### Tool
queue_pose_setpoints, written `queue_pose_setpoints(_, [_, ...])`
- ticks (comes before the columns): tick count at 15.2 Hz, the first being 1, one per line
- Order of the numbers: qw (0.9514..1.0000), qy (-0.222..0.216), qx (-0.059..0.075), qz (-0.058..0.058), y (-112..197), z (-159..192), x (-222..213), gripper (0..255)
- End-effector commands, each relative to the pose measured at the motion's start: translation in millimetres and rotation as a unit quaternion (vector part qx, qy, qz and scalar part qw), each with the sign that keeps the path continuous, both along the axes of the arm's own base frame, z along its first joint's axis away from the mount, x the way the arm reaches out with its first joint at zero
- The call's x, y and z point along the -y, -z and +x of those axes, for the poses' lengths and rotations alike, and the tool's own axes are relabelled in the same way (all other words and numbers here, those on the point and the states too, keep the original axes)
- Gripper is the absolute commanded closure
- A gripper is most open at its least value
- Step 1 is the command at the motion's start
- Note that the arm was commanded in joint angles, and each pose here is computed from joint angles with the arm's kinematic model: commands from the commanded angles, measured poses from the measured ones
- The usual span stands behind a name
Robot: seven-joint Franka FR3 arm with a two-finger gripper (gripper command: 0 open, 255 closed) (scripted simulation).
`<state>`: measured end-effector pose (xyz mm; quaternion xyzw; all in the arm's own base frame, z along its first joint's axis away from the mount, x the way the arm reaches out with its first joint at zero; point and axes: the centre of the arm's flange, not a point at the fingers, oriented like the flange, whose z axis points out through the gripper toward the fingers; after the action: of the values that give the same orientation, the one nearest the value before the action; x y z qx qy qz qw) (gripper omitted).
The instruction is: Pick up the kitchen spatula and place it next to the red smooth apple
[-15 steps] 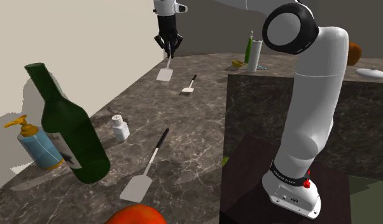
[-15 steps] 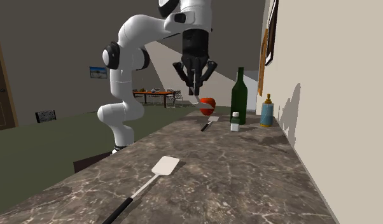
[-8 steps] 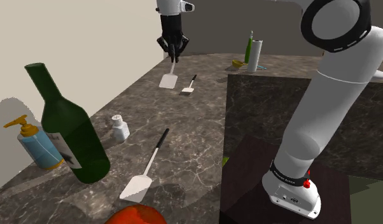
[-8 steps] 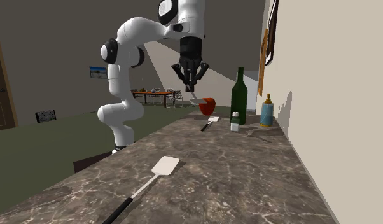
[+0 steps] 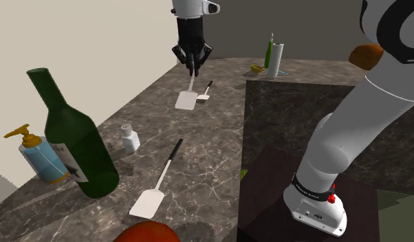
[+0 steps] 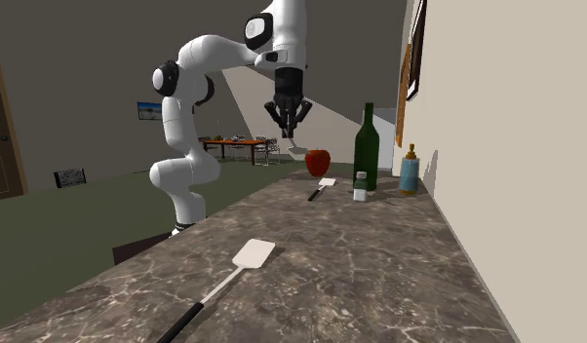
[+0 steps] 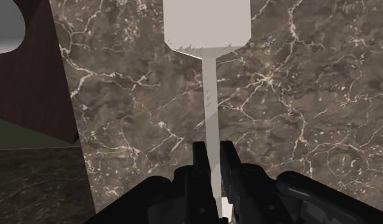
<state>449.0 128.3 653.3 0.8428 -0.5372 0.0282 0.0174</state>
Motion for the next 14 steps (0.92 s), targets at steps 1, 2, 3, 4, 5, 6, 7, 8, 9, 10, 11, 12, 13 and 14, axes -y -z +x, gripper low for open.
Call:
queue_pose_setpoints(1, [1.0000, 0.001, 0.000, 0.000, 1.8, -22.2, -16.4, 255])
queue_pose_setpoints(2, [1.0000, 0.001, 0.000, 0.000, 1.8, -32.8, -24.3, 255])
queue_pose_setpoints(3, [1.0000, 0.001, 0.000, 0.000, 1.8, -43.4, -32.2, 255])
queue_pose_setpoints(4, [1.0000, 0.001, 0.000, 0.000, 1.8, -54.0, -40.1, 255])
queue_pose_setpoints(5, [1.0000, 0.001, 0.000, 0.000, 1.7, -64.5, -47.9, 255])
queue_pose_setpoints(6, [1.0000, 0.001, 0.000, 0.000, 1.7, -75.1, -55.8, 255])
queue_pose_setpoints(7, [1.0000, 0.001, 0.000, 0.000, 1.7, -85.7, -63.7, 255])
queue_pose_setpoints(8, [1.0000, 0.001, 0.000, 0.000, 1.7, -96.3, -71.6, 255])
queue_pose_setpoints(9, [1.0000, 0.001, 0.000, 0.000, 1.7, -106.9, -79.5, 255])
queue_pose_setpoints(10, [1.0000, 0.001, 0.000, 0.000, 1.7, -117.4, -87.4, 255])
queue_pose_setpoints(11, [1.0000, 0.001, 0.000, 0.000, 1.7, -128.0, -95.3, 255])
queue_pose_setpoints(12, [1.0000, 0.001, 0.000, 0.000, 1.7, -138.6, -103.2, 255])
queue_pose_setpoints(13, [1.0000, 0.001, 0.000, 0.000, 1.7, -149.2, -111.1, 255])
queue_pose_setpoints(14, [1.0000, 0.001, 0.000, 0.000, 1.6, -159.8, -119.0, 255])
